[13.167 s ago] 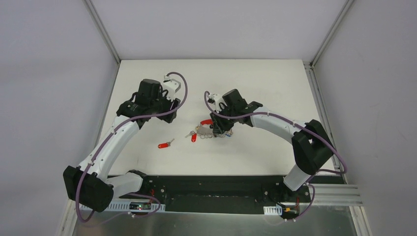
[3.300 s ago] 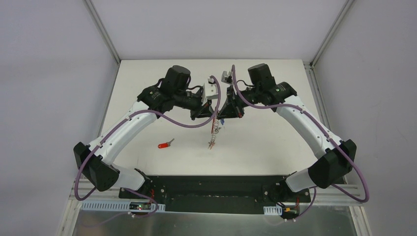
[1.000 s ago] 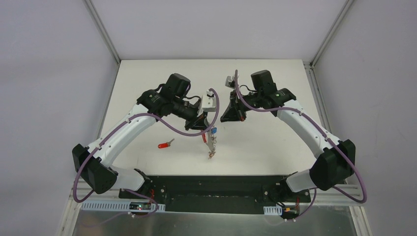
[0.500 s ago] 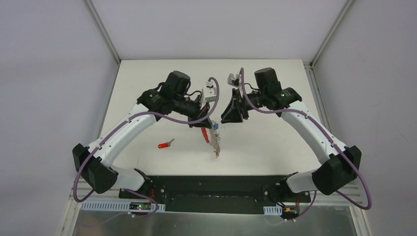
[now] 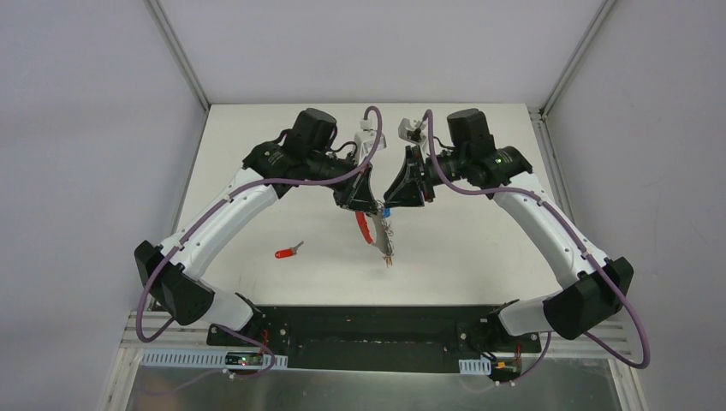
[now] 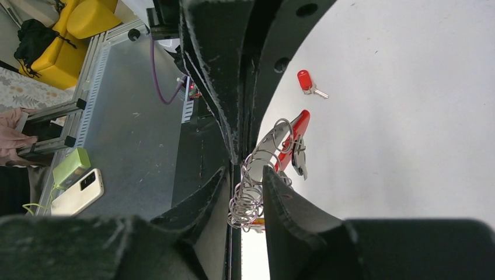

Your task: Put the keys on the keyring

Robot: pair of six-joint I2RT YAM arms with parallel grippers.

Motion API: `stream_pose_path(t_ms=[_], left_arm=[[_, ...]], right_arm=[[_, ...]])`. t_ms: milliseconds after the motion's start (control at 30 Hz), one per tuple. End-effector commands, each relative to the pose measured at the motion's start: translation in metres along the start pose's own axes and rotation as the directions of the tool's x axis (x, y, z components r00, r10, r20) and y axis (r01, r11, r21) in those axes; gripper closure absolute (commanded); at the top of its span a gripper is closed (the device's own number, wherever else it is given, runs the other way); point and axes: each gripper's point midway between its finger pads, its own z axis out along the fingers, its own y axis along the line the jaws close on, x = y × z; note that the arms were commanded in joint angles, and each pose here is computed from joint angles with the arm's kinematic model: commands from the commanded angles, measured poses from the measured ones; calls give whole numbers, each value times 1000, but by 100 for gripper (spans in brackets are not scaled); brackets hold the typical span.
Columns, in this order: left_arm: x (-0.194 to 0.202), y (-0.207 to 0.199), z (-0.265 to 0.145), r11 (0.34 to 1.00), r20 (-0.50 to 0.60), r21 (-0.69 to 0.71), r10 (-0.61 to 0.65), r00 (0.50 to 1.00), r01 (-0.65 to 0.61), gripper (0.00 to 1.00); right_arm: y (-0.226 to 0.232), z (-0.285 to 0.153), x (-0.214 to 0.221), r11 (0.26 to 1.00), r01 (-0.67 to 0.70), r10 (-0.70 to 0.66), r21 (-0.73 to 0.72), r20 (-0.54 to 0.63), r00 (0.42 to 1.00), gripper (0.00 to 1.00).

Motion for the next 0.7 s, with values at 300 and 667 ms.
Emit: stream_pose_path(t_ms=[300,667], left_arm=[[-19,-15,0,998,30,55,-19,999,17,100],[-19,-14,-1,999,32,53,9,999,-11,100]], right_arm=[[10,0,10,999,26,-26,-39,-9,1000,81],[8,4,20,999,18,-19,-42,-21,1000,73]])
